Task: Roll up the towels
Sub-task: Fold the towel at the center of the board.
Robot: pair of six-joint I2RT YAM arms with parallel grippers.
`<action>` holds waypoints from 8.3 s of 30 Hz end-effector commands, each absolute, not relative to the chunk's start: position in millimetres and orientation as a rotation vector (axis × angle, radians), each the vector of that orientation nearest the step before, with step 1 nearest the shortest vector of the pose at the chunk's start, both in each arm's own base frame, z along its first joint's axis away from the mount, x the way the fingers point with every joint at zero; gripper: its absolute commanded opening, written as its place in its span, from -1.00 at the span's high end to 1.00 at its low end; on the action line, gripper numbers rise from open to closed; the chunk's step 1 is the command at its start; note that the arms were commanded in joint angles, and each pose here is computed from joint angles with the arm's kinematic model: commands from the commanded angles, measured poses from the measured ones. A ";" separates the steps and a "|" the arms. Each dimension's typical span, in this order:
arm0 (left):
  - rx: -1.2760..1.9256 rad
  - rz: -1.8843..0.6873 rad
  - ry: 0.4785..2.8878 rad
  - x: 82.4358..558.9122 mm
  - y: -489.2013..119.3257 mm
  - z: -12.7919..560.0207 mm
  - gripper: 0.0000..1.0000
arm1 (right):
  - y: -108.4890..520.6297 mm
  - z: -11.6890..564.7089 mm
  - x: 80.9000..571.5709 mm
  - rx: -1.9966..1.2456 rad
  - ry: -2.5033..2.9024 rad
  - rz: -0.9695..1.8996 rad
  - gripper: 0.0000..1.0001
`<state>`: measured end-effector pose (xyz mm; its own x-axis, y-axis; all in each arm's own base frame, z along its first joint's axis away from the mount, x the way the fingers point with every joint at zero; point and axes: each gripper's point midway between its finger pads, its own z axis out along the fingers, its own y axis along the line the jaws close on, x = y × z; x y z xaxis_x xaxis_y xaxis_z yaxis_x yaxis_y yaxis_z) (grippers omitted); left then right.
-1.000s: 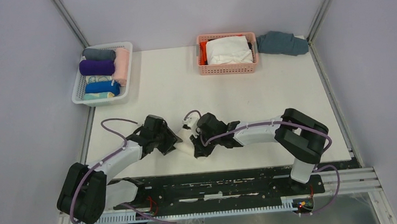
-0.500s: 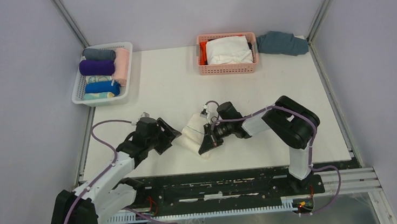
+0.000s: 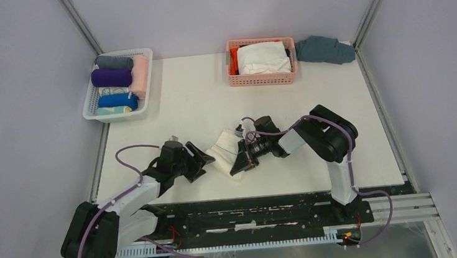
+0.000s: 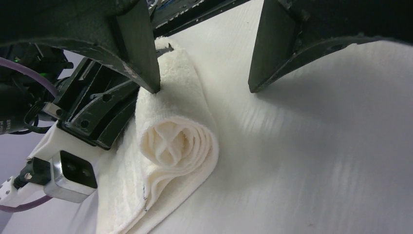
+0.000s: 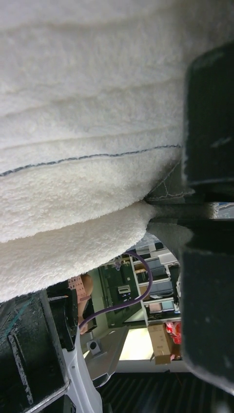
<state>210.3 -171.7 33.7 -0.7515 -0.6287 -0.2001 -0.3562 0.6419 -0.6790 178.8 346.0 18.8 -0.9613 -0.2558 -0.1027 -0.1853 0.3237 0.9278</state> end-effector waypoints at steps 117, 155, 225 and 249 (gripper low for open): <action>-0.919 -0.569 2.535 213.7 -153.7 3.9 -0.42 | 361.1 28.5 197.6 0.911 -2.755 -1.298 0.06; -0.915 -0.498 2.579 215.6 -151.9 -6.4 -0.38 | 365.7 43.3 210.6 1.944 -3.241 0.131 -0.13; -0.918 -0.449 2.615 197.5 -136.4 -23.4 -0.43 | 374.9 95.3 210.2 2.042 -3.301 -0.284 -0.24; -0.856 -0.607 2.416 229.1 -144.5 29.7 -0.68 | 371.3 8.6 179.3 1.702 -2.941 -0.646 0.33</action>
